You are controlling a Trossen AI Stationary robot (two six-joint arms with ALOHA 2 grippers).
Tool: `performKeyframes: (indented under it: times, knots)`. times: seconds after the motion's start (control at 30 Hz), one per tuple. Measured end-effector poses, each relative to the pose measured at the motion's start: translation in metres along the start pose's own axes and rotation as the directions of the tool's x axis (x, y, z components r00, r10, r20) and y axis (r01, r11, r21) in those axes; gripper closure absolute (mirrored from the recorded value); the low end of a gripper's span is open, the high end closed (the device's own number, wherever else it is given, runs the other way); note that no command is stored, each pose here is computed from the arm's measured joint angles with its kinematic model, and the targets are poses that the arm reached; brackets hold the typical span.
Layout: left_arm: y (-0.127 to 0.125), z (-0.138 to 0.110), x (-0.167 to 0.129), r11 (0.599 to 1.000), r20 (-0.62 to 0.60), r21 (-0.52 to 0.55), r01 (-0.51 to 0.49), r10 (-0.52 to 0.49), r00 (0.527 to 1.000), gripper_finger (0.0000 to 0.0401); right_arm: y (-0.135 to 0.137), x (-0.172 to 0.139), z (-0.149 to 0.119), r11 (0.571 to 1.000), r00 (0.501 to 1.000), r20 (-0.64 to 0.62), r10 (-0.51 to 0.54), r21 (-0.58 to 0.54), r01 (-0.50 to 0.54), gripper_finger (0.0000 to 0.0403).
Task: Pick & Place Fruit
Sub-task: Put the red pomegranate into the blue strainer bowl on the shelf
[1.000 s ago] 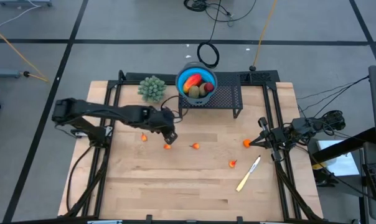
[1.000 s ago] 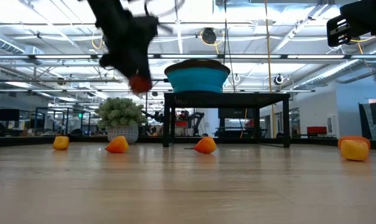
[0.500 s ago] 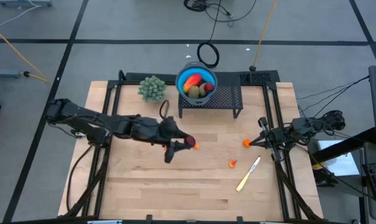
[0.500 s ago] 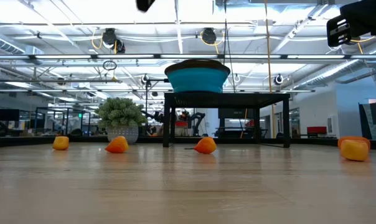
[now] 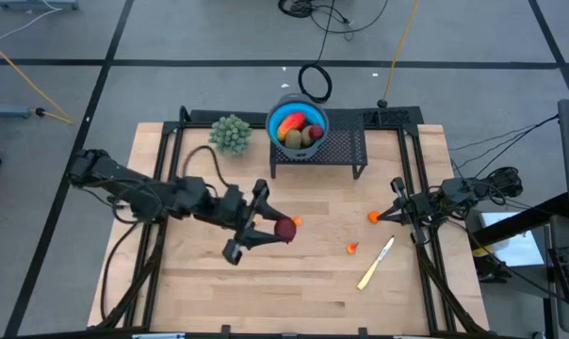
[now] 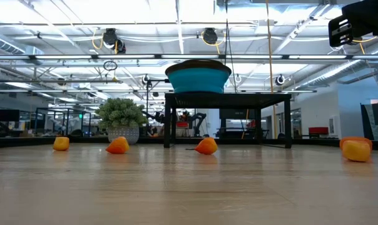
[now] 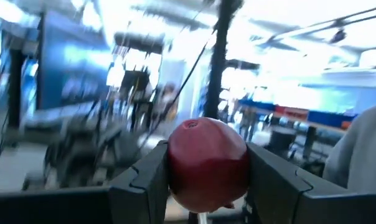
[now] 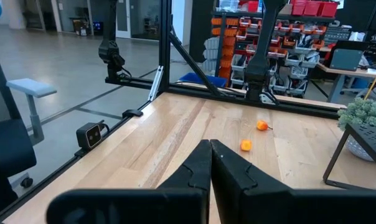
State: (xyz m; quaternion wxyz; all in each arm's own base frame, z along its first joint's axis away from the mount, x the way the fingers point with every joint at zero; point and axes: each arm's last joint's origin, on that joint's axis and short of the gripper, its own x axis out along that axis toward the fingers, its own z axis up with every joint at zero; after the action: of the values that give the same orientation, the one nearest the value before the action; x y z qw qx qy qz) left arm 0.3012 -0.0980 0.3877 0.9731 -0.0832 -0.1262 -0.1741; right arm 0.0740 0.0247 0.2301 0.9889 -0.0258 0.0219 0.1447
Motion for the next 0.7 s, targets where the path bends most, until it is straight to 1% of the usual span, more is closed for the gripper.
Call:
performKeyframes:
  times: [0.17,0.23,0.33,0.43,0.53,0.63,0.7]
  knots:
    - [-0.014,0.012,-0.001,0.984,0.133,0.15,0.095,-0.115,0.984,0.0224,0.0,0.0,0.0,1.0,1.0,0.0,0.0,0.0,0.0,0.0403]
    - [-0.021,0.017,-0.002,0.966,0.178,0.221,0.132,-0.173,0.969,0.0224,0.0,0.0,0.0,1.0,1.0,0.0,0.0,0.0,0.0,0.0403]
    - [-0.03,0.021,-0.004,0.927,0.226,0.331,0.174,-0.257,0.939,0.0224,0.0,0.0,0.0,1.0,1.0,0.0,0.0,0.0,0.0,0.0403]
    - [-0.038,0.024,-0.006,0.885,0.25,0.422,0.198,-0.323,0.913,0.0224,0.0,0.0,0.0,1.0,1.0,0.0,0.0,0.0,0.0,0.0403]
    - [-0.043,0.024,-0.007,0.853,0.253,0.478,0.209,-0.361,0.898,0.0224,0.0,0.0,0.0,1.0,1.0,0.0,0.0,0.0,0.0,0.0403]
    - [-0.047,0.023,-0.007,0.83,0.251,0.519,0.204,-0.376,0.892,0.0224,0.0,0.0,0.0,1.0,1.0,0.0,0.0,0.0,0.0,0.0403]
    - [-0.049,0.023,-0.008,0.822,0.251,0.534,0.2,-0.38,0.89,0.0224,0.0,0.0,0.0,1.0,1.0,0.0,0.0,0.0,0.0,0.0403]
